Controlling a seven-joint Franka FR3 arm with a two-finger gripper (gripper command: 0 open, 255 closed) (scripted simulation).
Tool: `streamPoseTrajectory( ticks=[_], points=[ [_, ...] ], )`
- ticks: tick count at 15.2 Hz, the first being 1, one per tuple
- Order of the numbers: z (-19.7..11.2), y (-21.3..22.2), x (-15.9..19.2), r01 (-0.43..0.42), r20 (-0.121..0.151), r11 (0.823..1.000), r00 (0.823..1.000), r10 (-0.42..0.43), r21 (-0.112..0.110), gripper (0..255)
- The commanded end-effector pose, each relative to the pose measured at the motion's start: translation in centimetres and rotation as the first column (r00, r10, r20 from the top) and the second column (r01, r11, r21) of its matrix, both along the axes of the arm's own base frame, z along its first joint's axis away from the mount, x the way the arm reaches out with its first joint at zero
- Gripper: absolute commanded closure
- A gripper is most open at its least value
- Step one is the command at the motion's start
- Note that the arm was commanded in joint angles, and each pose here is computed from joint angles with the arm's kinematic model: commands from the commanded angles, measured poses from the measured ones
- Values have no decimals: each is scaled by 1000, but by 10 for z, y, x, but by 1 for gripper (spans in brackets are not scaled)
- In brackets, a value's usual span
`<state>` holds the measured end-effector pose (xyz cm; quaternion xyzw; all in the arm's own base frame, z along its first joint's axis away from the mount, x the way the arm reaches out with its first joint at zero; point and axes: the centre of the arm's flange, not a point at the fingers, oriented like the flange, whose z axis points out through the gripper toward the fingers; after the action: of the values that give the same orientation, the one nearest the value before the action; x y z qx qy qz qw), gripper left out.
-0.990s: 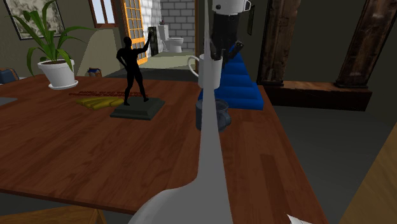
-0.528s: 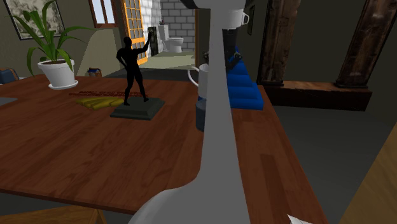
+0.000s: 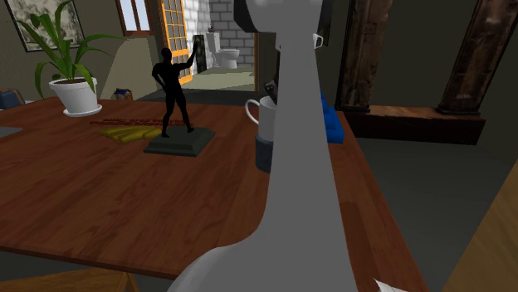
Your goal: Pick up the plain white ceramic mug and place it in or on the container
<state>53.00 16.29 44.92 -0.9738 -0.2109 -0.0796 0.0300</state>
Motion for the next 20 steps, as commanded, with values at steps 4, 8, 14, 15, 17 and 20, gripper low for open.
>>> streamPoseTrajectory(
  ticks=[4, 8, 14, 15, 17, 20],
  points=[
    [-1, 0, 0, 0, 1, 1000, 1000, 0, 0, 255],
    [-1, 0, 0, 0, 1, 1000, 1000, 0, 0, 0],
    [25, -3, -4, 0, 1, 1000, 1000, 0, 0, 0],
    [38, -4, -6, 0, 1, 1000, 1000, 0, 0, 0],
    [49, -5, -7, 0, 1, 1000, 1000, 0, 0, 0],
    [49, -5, -7, 0, 1, 1000, 1000, 0, 0, 0]
  ],
)
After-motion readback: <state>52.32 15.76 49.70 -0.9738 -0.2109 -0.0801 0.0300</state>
